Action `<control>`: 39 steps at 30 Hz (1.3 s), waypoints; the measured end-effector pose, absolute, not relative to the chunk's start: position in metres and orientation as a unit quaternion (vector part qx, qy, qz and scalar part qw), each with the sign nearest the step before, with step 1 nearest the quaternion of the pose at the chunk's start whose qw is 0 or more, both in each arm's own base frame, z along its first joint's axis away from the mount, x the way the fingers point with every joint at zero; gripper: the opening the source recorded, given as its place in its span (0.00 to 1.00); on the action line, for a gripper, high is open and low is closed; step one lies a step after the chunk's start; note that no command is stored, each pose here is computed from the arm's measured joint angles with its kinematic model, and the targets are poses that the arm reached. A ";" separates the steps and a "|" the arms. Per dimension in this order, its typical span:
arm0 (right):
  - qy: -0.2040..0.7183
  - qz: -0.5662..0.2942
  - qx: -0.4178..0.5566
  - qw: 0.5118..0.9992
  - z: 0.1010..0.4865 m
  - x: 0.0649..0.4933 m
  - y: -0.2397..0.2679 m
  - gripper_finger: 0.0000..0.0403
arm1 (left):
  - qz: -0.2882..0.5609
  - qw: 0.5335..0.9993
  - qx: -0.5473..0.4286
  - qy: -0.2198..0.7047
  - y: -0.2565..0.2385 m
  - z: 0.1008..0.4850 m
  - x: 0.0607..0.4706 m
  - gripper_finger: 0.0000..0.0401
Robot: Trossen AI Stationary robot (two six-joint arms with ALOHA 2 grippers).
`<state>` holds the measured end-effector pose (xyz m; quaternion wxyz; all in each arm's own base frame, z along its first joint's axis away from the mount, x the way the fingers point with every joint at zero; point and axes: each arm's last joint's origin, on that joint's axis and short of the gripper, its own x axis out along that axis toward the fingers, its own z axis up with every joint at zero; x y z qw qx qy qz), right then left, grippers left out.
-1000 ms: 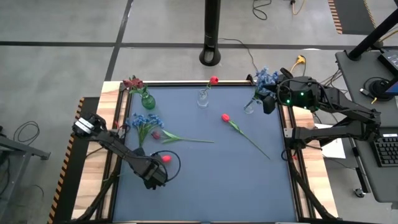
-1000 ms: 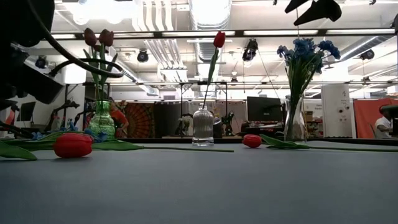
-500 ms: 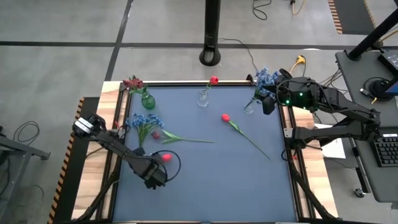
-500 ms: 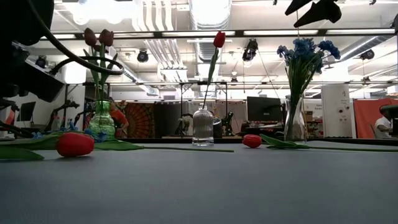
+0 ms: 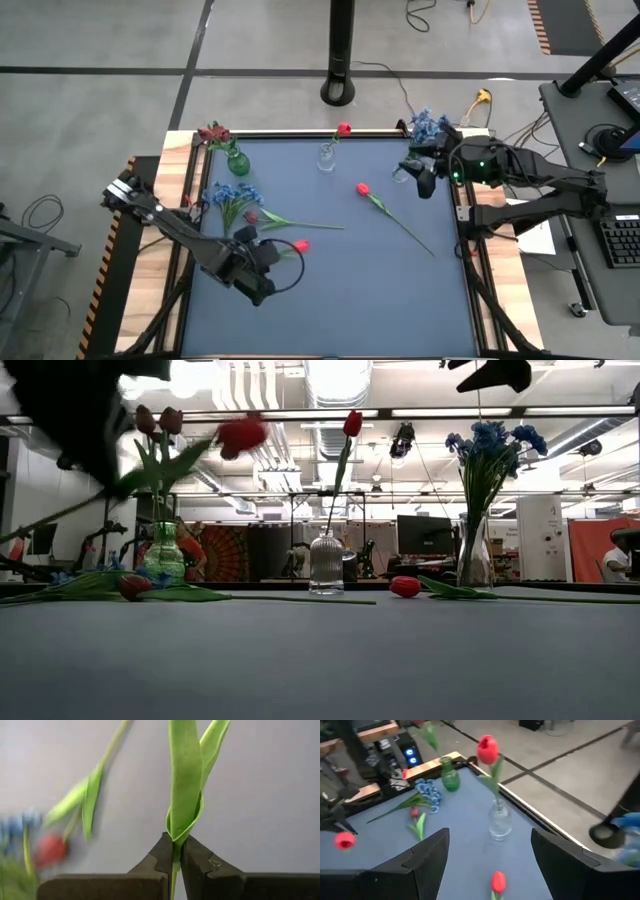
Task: Sort flowers into vase by color
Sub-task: Put the left red flower into the left transparent vase
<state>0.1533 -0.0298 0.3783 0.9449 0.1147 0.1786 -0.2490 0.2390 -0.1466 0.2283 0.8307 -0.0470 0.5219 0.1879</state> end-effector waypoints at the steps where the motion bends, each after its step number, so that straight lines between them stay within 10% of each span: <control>1: 0.178 -0.243 0.114 0.947 0.377 0.155 -0.028 0.68 | 0.177 0.844 -0.042 0.505 -0.147 0.236 0.241 0.01; 16: 0.139 -0.165 0.060 0.975 0.357 0.173 0.000 0.68 | 0.083 0.953 0.100 0.273 -0.152 0.294 0.265 0.01; 39: 0.080 -0.033 -0.066 0.994 0.307 0.250 0.064 0.67 | 0.115 0.978 0.146 0.094 -0.118 0.275 0.293 0.01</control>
